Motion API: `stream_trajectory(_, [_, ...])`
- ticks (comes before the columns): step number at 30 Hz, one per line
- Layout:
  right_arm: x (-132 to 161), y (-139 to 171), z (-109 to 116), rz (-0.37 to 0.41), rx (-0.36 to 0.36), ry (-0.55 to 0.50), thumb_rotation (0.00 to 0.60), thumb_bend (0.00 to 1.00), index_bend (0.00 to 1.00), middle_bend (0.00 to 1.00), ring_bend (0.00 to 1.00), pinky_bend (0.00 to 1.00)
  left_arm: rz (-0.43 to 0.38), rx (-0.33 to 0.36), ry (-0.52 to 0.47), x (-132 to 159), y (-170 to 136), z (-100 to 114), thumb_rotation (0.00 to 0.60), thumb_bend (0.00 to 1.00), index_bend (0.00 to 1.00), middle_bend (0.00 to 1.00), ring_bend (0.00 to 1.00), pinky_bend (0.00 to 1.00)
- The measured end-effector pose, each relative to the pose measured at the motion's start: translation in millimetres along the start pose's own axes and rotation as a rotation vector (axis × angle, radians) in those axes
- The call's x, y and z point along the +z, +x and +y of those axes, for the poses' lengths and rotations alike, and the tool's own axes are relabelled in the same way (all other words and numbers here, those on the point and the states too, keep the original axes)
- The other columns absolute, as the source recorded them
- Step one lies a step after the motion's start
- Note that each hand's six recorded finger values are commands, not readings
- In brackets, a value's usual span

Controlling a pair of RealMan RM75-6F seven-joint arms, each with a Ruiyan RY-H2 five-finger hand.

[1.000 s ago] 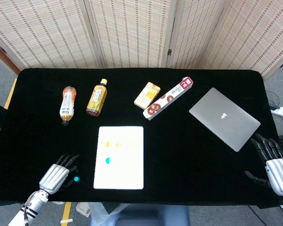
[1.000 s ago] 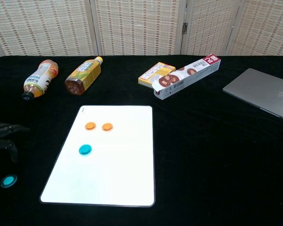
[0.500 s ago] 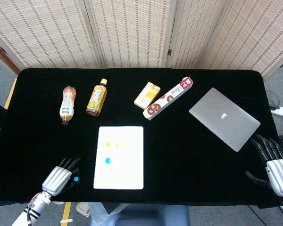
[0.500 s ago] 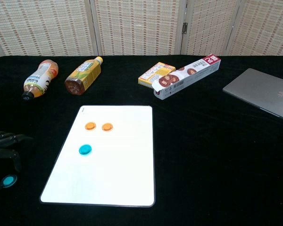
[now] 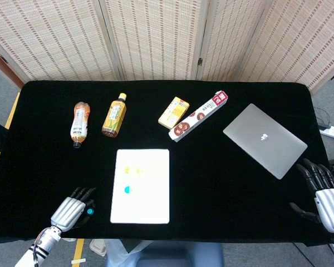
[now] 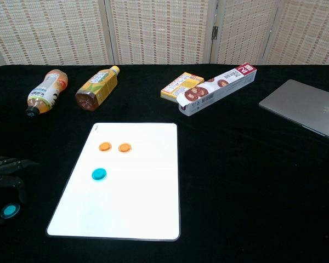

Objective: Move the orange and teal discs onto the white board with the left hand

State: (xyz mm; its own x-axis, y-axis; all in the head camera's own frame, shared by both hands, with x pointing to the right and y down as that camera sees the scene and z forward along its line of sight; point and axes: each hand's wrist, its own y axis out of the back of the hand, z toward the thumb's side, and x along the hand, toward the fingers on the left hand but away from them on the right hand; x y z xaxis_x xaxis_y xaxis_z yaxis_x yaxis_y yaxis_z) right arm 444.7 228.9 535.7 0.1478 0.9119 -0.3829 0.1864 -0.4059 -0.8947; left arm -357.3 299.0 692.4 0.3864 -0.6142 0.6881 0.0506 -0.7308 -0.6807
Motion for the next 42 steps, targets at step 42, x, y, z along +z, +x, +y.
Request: stream_trajectory(42, [1.6, 0.5, 2.9, 0.002, -0.008, 0.004, 0.6, 0.21, 0.0, 0.0, 0.0, 0.0, -0.075, 0.086, -0.028, 12.2, 34.5, 45.2, 0.6, 0.42, 0.5, 0.09, 0.0, 0.0])
